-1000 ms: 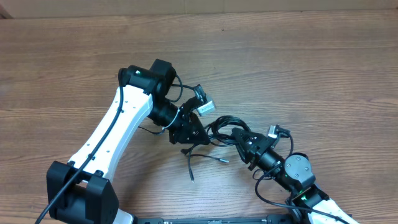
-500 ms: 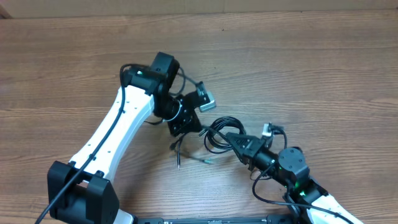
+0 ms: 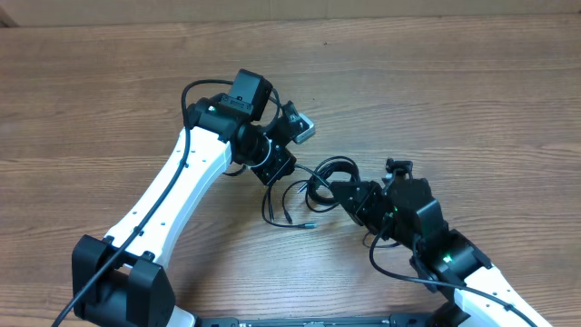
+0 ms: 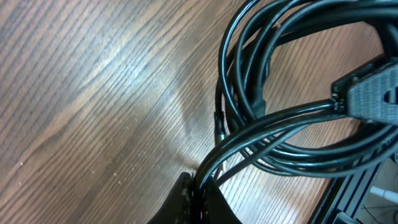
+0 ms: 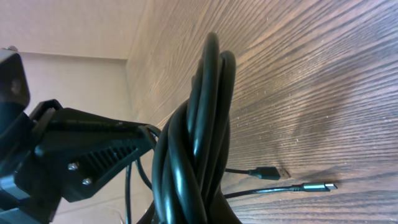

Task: Untangle cables

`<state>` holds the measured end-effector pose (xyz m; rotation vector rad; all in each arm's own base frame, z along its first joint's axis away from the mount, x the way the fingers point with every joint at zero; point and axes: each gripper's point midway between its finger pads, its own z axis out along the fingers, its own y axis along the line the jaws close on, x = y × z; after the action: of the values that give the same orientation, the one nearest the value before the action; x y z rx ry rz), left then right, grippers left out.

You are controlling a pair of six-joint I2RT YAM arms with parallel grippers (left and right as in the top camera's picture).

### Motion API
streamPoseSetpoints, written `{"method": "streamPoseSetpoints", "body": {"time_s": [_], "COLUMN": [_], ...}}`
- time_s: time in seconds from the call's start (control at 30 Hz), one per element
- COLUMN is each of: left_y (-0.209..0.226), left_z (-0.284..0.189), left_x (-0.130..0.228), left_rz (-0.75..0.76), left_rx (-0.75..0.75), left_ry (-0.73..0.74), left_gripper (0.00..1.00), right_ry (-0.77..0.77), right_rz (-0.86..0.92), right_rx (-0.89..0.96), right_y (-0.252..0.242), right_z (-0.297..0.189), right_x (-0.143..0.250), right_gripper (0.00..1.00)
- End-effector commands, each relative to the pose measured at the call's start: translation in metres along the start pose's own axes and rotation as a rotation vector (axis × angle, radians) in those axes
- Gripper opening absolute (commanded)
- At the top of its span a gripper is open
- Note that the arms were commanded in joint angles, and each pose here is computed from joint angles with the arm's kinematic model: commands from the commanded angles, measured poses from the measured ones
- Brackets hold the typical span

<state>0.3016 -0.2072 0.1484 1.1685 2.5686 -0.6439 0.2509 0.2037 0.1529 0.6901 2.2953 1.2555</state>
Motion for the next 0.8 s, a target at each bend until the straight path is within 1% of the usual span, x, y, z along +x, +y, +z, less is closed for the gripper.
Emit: {"method": "streamPoseSetpoints", "body": {"time_s": [0.0,0.1,0.27,0.33,0.37,0.4,0.43,0.57,0.63,0.67,0.73,0.77], "left_y": [0.012,0.004,-0.01,-0.01,-0.01,-0.01,-0.008,0.006,0.014,0.017,0.02,0.019], "left_z": [-0.006,0.0,0.015,0.019,0.02,0.02,0.019,0.004,-0.004,-0.007,-0.01,-0.011], "left_x": [-0.005,-0.008,-0.006,-0.002,0.0,0.001,0.001,-0.011,-0.015,-0.017,-0.018,-0.018], "left_rz": [0.032,0.059,0.1,0.1,0.097,0.082,0.054,-0.187,-0.345,-0.448,-0.665,-0.736], "left_rx": [-0.067,-0.058,-0.039,-0.04,-0.039,-0.04,-0.045,-0.071,-0.076,-0.071,-0.036,-0.011], "left_ry": [-0.013,-0.013,0.005,0.015,0.019,0.021,0.019,-0.037,-0.067,-0.083,-0.104,-0.106], "left_gripper": [0.04,0.04,0.06,0.17,0.29,0.96,1.0,1.0,0.99,0.99,1.0,1.0], "right_ry": [-0.032,-0.028,-0.029,-0.031,-0.03,-0.032,-0.033,-0.076,-0.105,-0.116,-0.124,-0.125], "right_rz": [-0.013,-0.007,0.051,0.054,0.055,0.055,0.056,0.182,0.245,0.289,0.346,0.365], "right_rx": [-0.029,-0.032,-0.004,0.008,0.011,0.013,0.015,0.077,0.116,0.135,0.15,0.152], "right_y": [0.023,0.028,0.021,0.018,0.017,0.017,0.016,0.001,-0.009,-0.015,-0.019,-0.02], "right_z": [-0.008,-0.009,-0.009,-0.009,-0.009,-0.009,-0.009,-0.01,-0.01,-0.01,-0.009,-0.008], "right_x": [-0.009,-0.009,-0.009,-0.009,-0.009,-0.009,-0.009,-0.014,-0.017,-0.018,-0.018,-0.018], "right_gripper": [0.04,0.05,0.06,0.07,0.07,0.08,0.08,0.08,0.08,0.07,0.06,0.07]}}
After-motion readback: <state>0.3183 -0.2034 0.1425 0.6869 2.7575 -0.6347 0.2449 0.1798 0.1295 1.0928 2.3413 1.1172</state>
